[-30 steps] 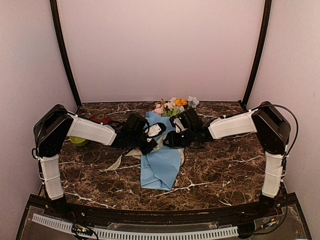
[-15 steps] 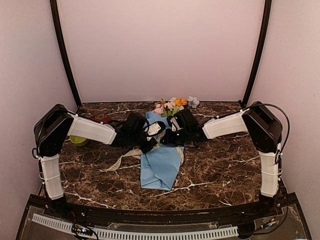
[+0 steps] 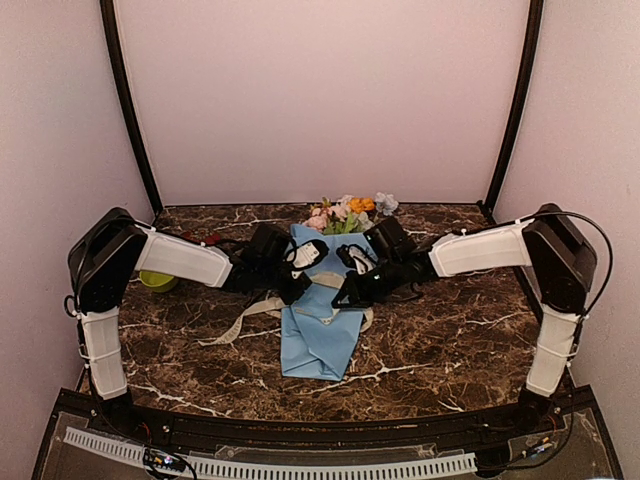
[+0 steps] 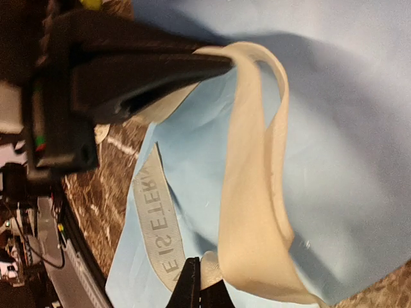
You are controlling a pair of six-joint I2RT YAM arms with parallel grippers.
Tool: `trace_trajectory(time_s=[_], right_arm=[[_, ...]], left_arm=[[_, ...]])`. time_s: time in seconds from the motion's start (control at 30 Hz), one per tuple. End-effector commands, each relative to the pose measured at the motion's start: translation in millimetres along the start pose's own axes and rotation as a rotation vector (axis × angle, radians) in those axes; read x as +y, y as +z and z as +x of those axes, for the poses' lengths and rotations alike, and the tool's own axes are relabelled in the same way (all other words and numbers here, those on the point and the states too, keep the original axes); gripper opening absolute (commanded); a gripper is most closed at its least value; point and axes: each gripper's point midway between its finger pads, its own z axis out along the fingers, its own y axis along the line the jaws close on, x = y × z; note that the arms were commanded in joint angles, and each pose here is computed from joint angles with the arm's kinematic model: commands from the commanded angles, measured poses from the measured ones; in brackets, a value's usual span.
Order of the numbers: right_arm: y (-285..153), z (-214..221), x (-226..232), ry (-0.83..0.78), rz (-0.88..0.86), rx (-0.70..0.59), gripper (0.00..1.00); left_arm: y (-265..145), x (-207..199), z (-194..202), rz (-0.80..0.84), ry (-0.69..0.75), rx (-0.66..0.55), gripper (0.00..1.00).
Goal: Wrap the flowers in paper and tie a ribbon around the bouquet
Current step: Cross the ribbon over the folded bouquet.
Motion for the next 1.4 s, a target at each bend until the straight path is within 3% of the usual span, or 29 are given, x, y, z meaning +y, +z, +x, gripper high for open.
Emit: trace_trajectory(time_s=[0.0,0.17,0.3,0.47,0.6,0.67,0.9,1.13,1.23,1.37], right_arm=[[-33.0,41.0,21.0,-0.081,-0.086,0.136,0.00],[-62.1,60.5,22.9,-0.142,-0.048,0.200,0.00],[-79.5,57.5,-13.9,-0.082,0.070,0.166,0.00],[-74.2,50.2,-31.3,-0.044,0.085,0.143,0.00],[-68.2,35.3,-33.4,-0.054,0.096,0.126,0.00],[-66.5,30.2,-35.1,-0.060,0.105,0.124,0.00],[-64.4,19.4,-39.9,-0.087,0.143,0.126,0.00],[-68.0,9.5,-28.6,-0.134,0.111,0.106,0.00],[-69.6,5.8,-29.9,-0.142,0.127,0.101,0.00],[-67.8,3.6,-31.3,-0.145,0.137,0.107,0.00]], left_arm=[[2.0,7.6,1.1,-0.024,-0.021,0.017,0.00],[2.6,6.0,7.2,-0.016,-0.026,0.034,0.00],[-5.7,-0.6,1.8,0.021,-0.020,0.001,0.02],[-27.6,-9.8,-16.1,0.084,0.001,-0.052,0.42],[-55.2,-23.0,-26.6,0.171,0.043,-0.061,0.55],[-71.1,-26.1,-22.3,0.188,0.055,-0.041,0.58],[-112.9,-18.2,51.7,0.147,0.039,0.124,0.65],[-108.0,17.8,122.0,0.018,-0.018,0.370,0.69],[-101.5,23.9,146.3,0.050,-0.110,0.476,0.67],[-95.7,15.0,159.2,0.091,-0.142,0.522,0.66]])
